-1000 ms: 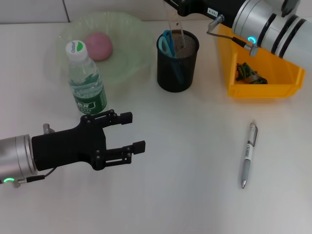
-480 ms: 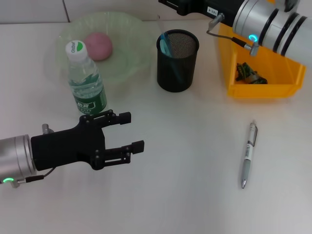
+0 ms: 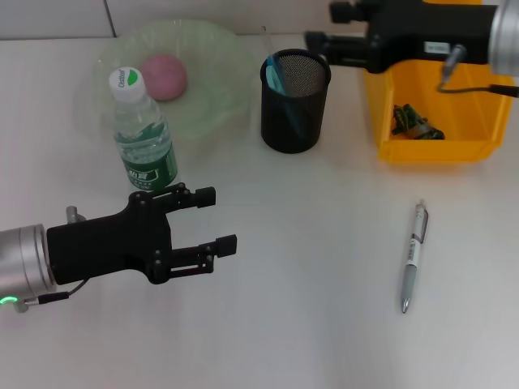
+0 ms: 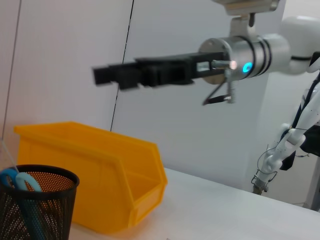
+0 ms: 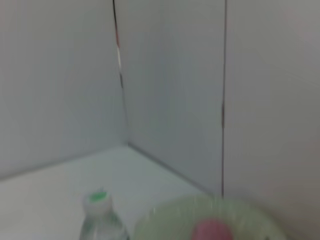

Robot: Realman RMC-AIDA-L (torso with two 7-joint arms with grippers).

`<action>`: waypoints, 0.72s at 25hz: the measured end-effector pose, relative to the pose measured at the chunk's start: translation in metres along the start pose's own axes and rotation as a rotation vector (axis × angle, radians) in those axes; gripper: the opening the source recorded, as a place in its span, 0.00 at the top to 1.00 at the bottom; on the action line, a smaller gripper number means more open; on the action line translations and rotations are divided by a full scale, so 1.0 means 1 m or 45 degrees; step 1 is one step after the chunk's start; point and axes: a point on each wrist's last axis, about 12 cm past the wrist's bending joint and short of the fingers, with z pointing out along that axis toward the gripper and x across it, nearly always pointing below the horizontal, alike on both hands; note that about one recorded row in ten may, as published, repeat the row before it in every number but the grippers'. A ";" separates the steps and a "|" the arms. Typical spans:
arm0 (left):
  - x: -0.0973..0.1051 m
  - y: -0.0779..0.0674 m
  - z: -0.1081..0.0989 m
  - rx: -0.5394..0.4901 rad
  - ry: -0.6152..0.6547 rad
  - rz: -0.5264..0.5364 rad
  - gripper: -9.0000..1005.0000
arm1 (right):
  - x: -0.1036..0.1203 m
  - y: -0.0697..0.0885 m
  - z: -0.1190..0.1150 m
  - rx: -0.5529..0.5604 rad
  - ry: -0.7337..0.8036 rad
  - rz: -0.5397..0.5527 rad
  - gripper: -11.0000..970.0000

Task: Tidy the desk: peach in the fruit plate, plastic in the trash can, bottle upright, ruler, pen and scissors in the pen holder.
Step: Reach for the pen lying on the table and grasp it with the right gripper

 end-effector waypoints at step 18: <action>-0.002 0.001 0.001 0.011 0.002 0.008 0.22 | -0.007 0.021 -0.071 -0.016 0.886 0.315 0.38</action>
